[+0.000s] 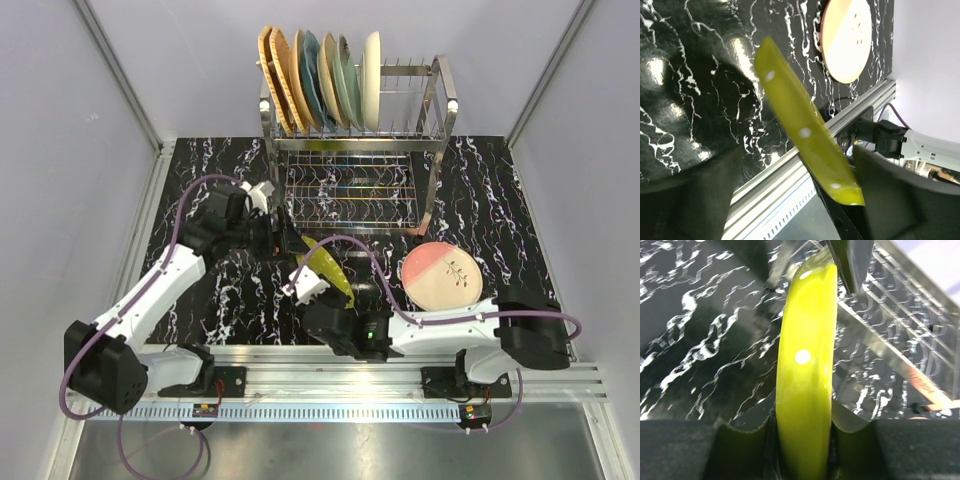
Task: Load the plates into the dish rack
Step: Pass the plate from the left arm to the right, then insert the plate into the dish rack
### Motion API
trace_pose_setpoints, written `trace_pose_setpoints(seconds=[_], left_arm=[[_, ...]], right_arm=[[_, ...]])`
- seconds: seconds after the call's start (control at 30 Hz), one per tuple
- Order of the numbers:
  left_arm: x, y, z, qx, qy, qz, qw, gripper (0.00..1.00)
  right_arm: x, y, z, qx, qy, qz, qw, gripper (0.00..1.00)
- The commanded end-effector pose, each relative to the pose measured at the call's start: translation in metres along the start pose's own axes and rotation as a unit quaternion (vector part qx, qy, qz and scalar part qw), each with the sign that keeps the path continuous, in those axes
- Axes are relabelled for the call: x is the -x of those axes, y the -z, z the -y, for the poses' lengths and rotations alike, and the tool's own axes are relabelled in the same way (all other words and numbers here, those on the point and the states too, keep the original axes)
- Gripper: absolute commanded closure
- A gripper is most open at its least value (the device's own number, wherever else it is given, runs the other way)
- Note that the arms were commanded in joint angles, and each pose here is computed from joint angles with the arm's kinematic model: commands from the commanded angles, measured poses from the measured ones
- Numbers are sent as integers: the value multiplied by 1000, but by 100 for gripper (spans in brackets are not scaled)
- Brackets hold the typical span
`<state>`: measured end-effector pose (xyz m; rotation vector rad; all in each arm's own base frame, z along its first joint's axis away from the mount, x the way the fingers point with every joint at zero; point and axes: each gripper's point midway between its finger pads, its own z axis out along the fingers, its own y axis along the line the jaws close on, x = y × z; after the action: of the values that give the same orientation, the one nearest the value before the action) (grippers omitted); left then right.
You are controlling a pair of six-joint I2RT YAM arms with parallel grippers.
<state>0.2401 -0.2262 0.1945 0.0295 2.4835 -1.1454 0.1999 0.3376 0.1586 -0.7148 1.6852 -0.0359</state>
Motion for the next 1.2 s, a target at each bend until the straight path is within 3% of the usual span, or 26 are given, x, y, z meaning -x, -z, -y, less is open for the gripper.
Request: trace_pose_setpoints(seconds=[0.0, 0.03, 0.2, 0.37, 0.53, 0.63, 0.7, 0.8, 0.87, 1.17], left_arm=[[20, 24, -7, 50, -65, 65, 995, 22], [22, 29, -13, 70, -70, 76, 992, 25], [38, 66, -28, 155, -114, 147, 970, 1], [47, 94, -41, 208, -145, 204, 945, 1], [56, 126, -67, 287, -125, 280, 907, 1], [55, 127, -67, 280, -154, 288, 903, 1], [55, 128, -73, 288, -161, 298, 896, 9], [54, 125, -85, 305, -156, 299, 891, 1], [53, 123, -88, 311, -151, 288, 893, 1], [59, 134, -100, 348, -132, 300, 878, 1]], right_arm=[[31, 13, 34, -43, -115, 37, 992, 100], [27, 15, 36, -44, -116, 34, 992, 100], [28, 28, 56, -47, -145, 34, 988, 100], [46, 42, 86, -50, -183, 54, 980, 100], [78, 56, 122, -40, -229, 93, 968, 100], [105, 62, 150, -48, -240, 119, 962, 100], [119, 62, 168, -43, -239, 130, 961, 100], [155, 75, 188, -7, -262, 176, 949, 100], [182, 87, 204, 1, -256, 205, 945, 100], [263, 112, 282, -73, -216, 302, 926, 100]])
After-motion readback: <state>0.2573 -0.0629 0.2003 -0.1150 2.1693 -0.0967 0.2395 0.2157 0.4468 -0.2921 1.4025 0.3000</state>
